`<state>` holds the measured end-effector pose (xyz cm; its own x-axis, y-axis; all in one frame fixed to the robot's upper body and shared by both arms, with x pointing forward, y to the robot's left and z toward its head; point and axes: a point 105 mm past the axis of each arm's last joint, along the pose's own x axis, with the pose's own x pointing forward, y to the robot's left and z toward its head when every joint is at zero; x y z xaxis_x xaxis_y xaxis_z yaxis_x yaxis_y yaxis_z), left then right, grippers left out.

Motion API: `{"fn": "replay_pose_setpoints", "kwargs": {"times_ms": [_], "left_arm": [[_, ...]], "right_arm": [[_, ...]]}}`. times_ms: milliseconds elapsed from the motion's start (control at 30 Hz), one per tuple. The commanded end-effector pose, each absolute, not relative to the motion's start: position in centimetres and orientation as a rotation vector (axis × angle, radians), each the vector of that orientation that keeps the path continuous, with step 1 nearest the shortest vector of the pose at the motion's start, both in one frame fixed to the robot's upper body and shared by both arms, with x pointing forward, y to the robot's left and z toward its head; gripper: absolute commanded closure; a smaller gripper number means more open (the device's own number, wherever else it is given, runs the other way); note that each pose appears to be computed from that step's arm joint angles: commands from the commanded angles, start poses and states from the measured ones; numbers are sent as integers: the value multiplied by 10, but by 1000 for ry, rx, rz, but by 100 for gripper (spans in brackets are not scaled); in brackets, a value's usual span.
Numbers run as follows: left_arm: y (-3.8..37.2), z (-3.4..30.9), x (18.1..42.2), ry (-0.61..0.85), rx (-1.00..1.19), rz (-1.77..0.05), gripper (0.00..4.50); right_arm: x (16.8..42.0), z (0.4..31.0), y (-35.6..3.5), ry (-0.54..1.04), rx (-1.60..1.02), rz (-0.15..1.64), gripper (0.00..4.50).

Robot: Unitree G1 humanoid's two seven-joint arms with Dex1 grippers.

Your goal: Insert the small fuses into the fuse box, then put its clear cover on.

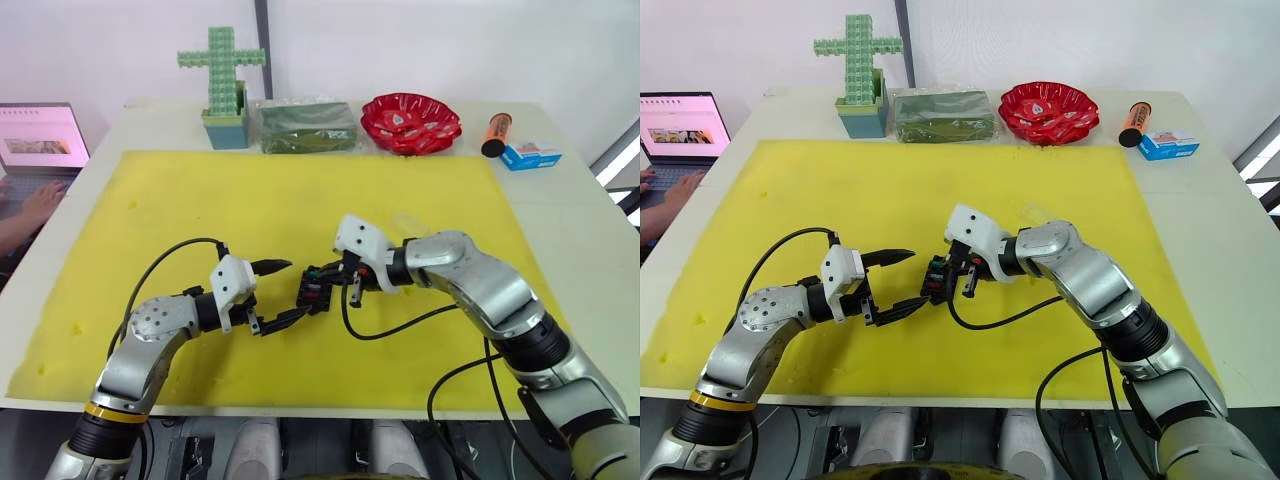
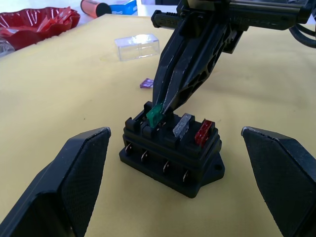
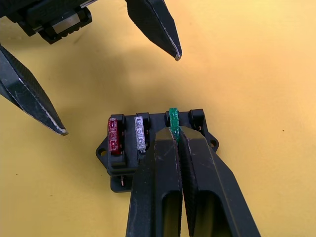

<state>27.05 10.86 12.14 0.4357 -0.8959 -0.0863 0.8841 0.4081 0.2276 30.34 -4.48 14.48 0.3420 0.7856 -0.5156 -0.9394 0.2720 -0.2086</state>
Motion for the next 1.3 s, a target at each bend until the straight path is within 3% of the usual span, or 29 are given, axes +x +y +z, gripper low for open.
{"fn": "replay_pose_setpoints", "kwargs": {"times_ms": [33,167,633,733,833,1300], "left_arm": [[111,133,270,-95,273,-1114,0],[111,133,270,-95,272,-1113,0],[110,133,272,-99,272,-1115,0],[109,133,272,-100,273,-1118,0],[109,133,273,-101,274,-1119,0],[108,134,273,-105,278,-1120,0]], "right_arm": [[305,143,-46,340,-539,1182,400],[304,145,-46,332,-539,1189,281],[299,179,-41,198,-432,1248,281],[303,177,-42,202,-427,1223,340],[306,171,-42,219,-423,1200,446],[305,155,-42,265,-450,1190,449]]}}
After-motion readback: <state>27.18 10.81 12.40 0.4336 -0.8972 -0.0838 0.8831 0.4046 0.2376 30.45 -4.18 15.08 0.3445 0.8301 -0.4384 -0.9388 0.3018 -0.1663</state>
